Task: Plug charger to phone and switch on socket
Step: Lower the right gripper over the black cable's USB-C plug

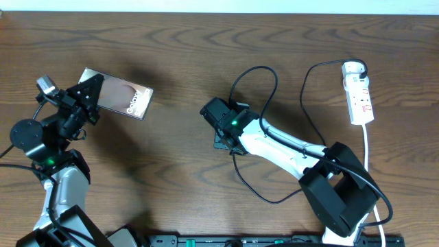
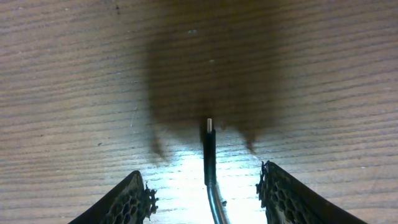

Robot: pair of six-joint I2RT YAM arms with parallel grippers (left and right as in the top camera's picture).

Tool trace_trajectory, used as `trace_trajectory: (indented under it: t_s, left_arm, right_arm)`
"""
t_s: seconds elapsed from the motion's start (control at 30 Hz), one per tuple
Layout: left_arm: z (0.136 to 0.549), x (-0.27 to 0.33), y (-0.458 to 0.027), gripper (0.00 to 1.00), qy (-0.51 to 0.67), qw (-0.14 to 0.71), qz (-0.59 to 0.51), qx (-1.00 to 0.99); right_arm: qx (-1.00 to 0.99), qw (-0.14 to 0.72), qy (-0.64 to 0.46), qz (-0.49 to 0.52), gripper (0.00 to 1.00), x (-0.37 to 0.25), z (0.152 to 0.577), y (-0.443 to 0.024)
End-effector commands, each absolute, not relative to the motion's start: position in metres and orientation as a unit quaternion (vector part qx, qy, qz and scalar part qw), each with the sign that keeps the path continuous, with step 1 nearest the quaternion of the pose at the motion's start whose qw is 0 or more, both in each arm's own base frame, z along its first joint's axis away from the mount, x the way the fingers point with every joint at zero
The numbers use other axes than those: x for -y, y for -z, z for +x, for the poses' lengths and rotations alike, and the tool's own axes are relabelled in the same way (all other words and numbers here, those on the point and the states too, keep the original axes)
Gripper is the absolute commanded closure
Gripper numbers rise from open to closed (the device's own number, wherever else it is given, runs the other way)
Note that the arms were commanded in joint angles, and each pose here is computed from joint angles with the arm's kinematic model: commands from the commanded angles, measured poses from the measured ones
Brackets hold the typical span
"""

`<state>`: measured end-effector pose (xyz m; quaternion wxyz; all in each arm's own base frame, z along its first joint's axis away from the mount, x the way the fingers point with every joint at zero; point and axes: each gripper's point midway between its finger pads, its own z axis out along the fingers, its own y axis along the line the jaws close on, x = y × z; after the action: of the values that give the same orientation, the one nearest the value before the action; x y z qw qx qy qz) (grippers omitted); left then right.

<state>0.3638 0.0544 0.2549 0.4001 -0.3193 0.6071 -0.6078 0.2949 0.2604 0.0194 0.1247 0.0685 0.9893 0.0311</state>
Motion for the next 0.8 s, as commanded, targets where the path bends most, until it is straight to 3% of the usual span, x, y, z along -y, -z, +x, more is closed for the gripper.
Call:
trace_trajectory:
  t_s: [0.0,0.6,0.77]
  left_arm:
    - [0.3620,-0.0531,-0.2653,0.93,0.608,0.410,-0.300,-0.610]
    - [0.3610,-0.0516,-0.2650,0.93,0.609,0.407,-0.297,-0.613]
    - [0.3611,-0.0516,-0.2650,0.93,0.609,0.407,-0.297,-0.612]
  right_arm:
    - [-0.992,0.111,-0.024,0.061,0.43,-0.2592,0.2894,-0.0089]
    - [-0.993,0.097,-0.026,0.068,0.47,-0.2572,0.2899,-0.0013]
    - [-0.993,0.092,-0.029,0.071,0.53,-0.2556,0.2908,-0.0004]
